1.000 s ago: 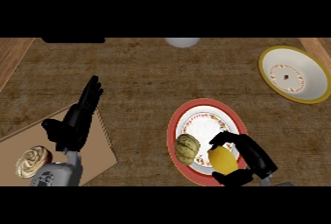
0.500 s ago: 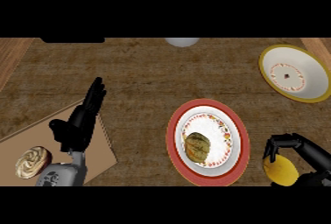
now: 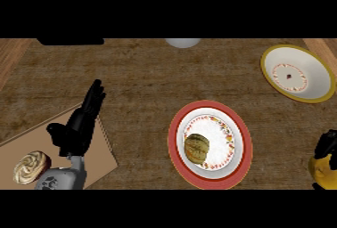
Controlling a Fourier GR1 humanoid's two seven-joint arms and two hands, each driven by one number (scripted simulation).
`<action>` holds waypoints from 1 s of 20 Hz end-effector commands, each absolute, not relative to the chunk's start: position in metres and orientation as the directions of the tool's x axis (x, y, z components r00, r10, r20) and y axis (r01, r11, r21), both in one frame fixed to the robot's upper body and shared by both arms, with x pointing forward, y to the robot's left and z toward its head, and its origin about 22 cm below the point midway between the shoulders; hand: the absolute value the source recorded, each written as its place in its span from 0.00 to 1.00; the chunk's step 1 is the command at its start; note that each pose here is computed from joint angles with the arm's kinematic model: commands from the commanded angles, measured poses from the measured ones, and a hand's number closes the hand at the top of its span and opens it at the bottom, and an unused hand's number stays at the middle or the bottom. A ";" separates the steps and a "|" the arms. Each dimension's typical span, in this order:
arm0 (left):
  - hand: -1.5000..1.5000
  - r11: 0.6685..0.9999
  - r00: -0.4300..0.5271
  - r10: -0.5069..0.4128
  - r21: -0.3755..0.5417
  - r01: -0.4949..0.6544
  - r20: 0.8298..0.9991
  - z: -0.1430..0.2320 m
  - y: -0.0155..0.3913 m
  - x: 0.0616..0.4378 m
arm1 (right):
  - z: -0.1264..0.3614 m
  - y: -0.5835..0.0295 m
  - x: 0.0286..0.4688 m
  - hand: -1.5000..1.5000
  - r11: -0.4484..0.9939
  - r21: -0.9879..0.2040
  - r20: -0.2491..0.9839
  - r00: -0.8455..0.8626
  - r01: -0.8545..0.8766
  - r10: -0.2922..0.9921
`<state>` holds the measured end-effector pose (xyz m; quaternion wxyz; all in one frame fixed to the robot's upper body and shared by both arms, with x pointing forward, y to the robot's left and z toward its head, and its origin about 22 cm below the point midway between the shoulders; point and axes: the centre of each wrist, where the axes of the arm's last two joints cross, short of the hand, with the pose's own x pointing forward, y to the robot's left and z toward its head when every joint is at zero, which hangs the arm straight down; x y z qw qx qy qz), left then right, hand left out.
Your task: Pick the lemon from the plate and place it in the bowl
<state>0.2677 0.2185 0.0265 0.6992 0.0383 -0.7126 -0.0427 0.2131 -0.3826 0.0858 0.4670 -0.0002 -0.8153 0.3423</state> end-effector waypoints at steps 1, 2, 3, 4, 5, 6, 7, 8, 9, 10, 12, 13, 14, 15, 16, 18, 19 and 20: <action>0.50 0.992 -0.025 -0.123 0.123 -0.001 0.992 0.026 0.230 0.254 | 0.128 -0.383 0.194 1.00 0.768 -0.596 0.702 -0.616 -0.235 0.357; 0.50 0.992 -0.014 -0.126 0.126 0.023 0.992 0.018 0.222 0.263 | 0.148 -0.372 0.212 1.00 0.767 -0.601 0.700 -0.611 -0.226 0.369; 0.50 0.994 -0.027 -0.109 0.109 0.010 0.994 0.042 0.222 0.273 | 0.160 -0.374 0.199 1.00 0.762 -0.606 0.705 -0.597 -0.228 0.382; 0.50 0.993 -0.030 -0.113 0.114 0.014 0.993 0.027 0.237 0.277 | 0.167 -0.393 0.196 1.00 0.754 -0.625 0.689 -0.596 -0.201 0.413; 0.50 0.994 -0.026 -0.111 0.111 0.023 0.994 0.020 0.208 0.261 | 0.181 -0.388 0.206 1.00 0.761 -0.629 0.683 -0.579 -0.157 0.445; 0.50 0.993 -0.025 -0.115 0.116 0.007 0.993 0.031 0.204 0.280 | 0.199 -0.384 0.206 1.00 0.766 -0.625 0.683 -0.581 -0.150 0.443; 0.50 0.993 -0.029 -0.117 0.118 0.031 0.993 0.034 0.224 0.261 | 0.196 -0.382 0.215 1.00 0.774 -0.619 0.689 -0.566 -0.135 0.452; 0.50 0.993 -0.030 -0.117 0.118 0.019 0.993 0.023 0.227 0.276 | 0.203 -0.365 0.214 1.00 0.770 -0.623 0.689 -0.563 -0.137 0.457; 0.50 0.993 -0.017 -0.113 0.114 0.027 0.993 0.006 0.225 0.267 | 0.203 -0.362 0.220 1.00 0.782 -0.609 0.704 -0.542 -0.131 0.458; 0.50 0.990 -0.013 -0.131 0.131 0.048 0.991 0.039 0.233 0.261 | 0.222 -0.367 0.213 1.00 0.776 -0.620 0.697 -0.534 -0.113 0.479; 0.50 0.994 -0.029 -0.105 0.105 0.024 0.994 0.024 0.216 0.280 | 0.223 -0.377 0.222 1.00 0.796 -0.599 0.697 -0.543 -0.085 0.467; 0.50 0.991 -0.035 -0.130 0.132 0.036 0.991 0.043 0.225 0.287 | 0.244 -0.373 0.239 1.00 0.809 -0.582 0.717 -0.522 -0.083 0.462; 0.50 0.994 -0.009 -0.101 0.101 0.028 0.995 0.021 0.214 0.281 | 0.234 -0.364 0.235 1.00 0.788 -0.612 0.698 -0.508 -0.059 0.504; 0.50 0.994 -0.040 -0.105 0.106 0.028 0.994 0.025 0.208 0.274 | 0.253 -0.380 0.253 1.00 0.800 -0.600 0.703 -0.490 -0.020 0.515; 0.50 0.993 -0.019 -0.114 0.114 0.030 0.993 0.030 0.208 0.280 | 0.227 -0.374 0.265 1.00 0.776 -0.629 0.690 -0.486 -0.038 0.536; 0.50 0.993 -0.020 -0.111 0.112 0.041 0.994 0.030 0.242 0.278 | 0.248 -0.359 0.269 1.00 0.793 -0.607 0.717 -0.466 -0.053 0.518; 0.50 0.993 -0.006 -0.106 0.107 0.042 0.994 0.024 0.210 0.269 | 0.241 -0.388 0.287 1.00 0.781 -0.624 0.713 -0.439 -0.040 0.547; 0.50 0.992 -0.028 -0.120 0.121 0.023 0.992 0.019 0.229 0.281 | 0.238 -0.381 0.284 1.00 0.773 -0.633 0.698 -0.451 -0.029 0.555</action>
